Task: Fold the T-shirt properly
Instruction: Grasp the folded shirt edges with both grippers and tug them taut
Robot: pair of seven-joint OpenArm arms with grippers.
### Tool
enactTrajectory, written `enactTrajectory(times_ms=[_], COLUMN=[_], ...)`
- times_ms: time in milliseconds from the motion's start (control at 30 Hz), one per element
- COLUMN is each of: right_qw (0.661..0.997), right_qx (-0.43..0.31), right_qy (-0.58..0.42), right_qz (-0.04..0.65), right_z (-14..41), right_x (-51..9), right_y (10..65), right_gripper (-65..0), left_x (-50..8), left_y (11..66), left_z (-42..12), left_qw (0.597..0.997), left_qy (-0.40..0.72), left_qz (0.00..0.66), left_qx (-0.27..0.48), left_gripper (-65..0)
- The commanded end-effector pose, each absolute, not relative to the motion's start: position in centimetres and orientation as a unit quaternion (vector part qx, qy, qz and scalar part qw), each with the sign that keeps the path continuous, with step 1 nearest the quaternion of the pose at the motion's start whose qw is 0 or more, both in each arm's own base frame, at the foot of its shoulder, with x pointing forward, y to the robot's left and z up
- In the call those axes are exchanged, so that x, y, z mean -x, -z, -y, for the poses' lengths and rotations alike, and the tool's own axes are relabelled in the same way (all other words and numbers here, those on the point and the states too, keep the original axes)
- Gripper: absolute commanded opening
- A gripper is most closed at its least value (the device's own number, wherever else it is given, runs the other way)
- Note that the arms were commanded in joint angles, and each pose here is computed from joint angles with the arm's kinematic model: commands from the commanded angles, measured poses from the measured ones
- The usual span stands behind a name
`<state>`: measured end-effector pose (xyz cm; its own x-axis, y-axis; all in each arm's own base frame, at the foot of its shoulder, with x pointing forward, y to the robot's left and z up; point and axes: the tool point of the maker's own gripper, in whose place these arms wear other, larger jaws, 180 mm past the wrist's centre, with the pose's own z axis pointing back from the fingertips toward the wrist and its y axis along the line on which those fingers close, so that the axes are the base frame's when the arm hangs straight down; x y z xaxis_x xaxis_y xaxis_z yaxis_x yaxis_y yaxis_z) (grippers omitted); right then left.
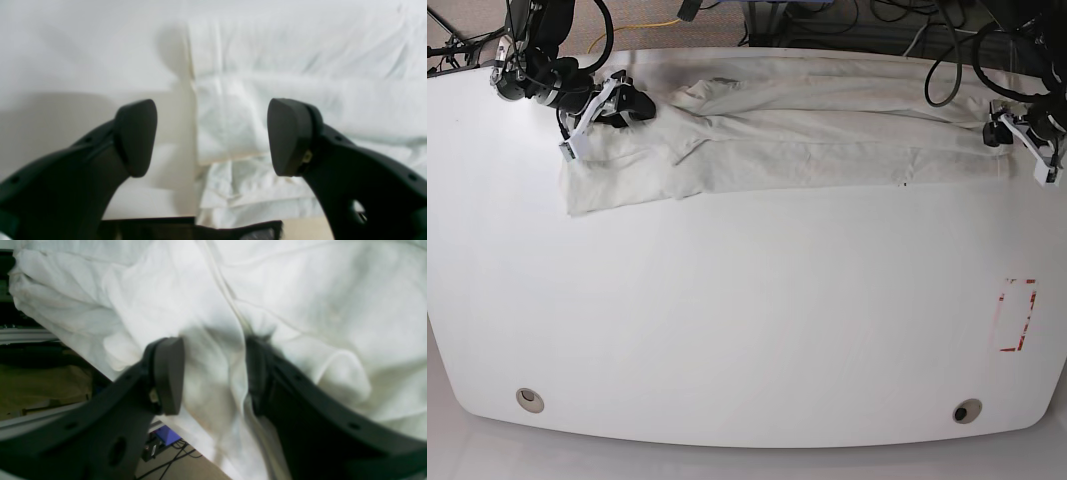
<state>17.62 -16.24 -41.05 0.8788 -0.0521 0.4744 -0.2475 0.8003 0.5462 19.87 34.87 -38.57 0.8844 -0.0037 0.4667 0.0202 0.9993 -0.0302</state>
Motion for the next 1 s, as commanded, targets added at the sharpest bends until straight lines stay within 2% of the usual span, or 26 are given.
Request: enactTrajectory(times_ms=[0, 500, 567, 633, 700, 733, 800, 967], right_qw=[0.927, 0.927, 0.927, 0.927, 0.927, 0.927, 0.927, 0.927], right_qx=[-0.294, -0.293, -0.293, -0.293, -0.293, -0.293, -0.293, -0.294], right_qy=[-0.058, -0.057, -0.056, -0.056, -0.056, -0.055, -0.055, -0.055], right_qz=[0.224, 0.226, 0.226, 0.226, 0.227, 0.227, 0.227, 0.227], right_z=[17.1, 17.1, 17.2, 17.2, 17.2, 17.2, 17.2, 17.2], right_x=[-17.1, -17.1, -17.1, -17.1, -17.1, -17.1, -17.1, -17.2], right_y=[41.4, 41.3, 41.3, 41.3, 41.3, 41.4, 41.4, 41.3], right_gripper=[-35.8, -35.8, -35.8, -35.8, -35.8, -35.8, -35.8, -35.8], left_x=[-19.8, -18.0, -17.5, -17.4, -17.4, -17.4, -17.3, -17.5], left_y=[38.3, 40.8, 41.1, 41.2, 41.2, 41.2, 41.3, 41.0], left_z=[-35.8, -34.7, -34.6, -34.5, -34.5, -34.5, -34.3, -34.2], left_qw=[0.969, 0.976, 0.977, 0.977, 0.977, 0.977, 0.977, 0.976], left_qy=[0.004, 0.001, 0.003, 0.002, 0.002, 0.001, -0.003, 0.000], left_qz=[0.245, 0.215, 0.208, 0.207, 0.208, 0.209, 0.209, 0.214], left_qx=[0.013, 0.038, 0.039, 0.040, 0.041, 0.040, 0.044, 0.042], left_gripper=[-16.7, -17.2, -19.0, -25.8, -38.8, -49.0, -63.6, -65.0])
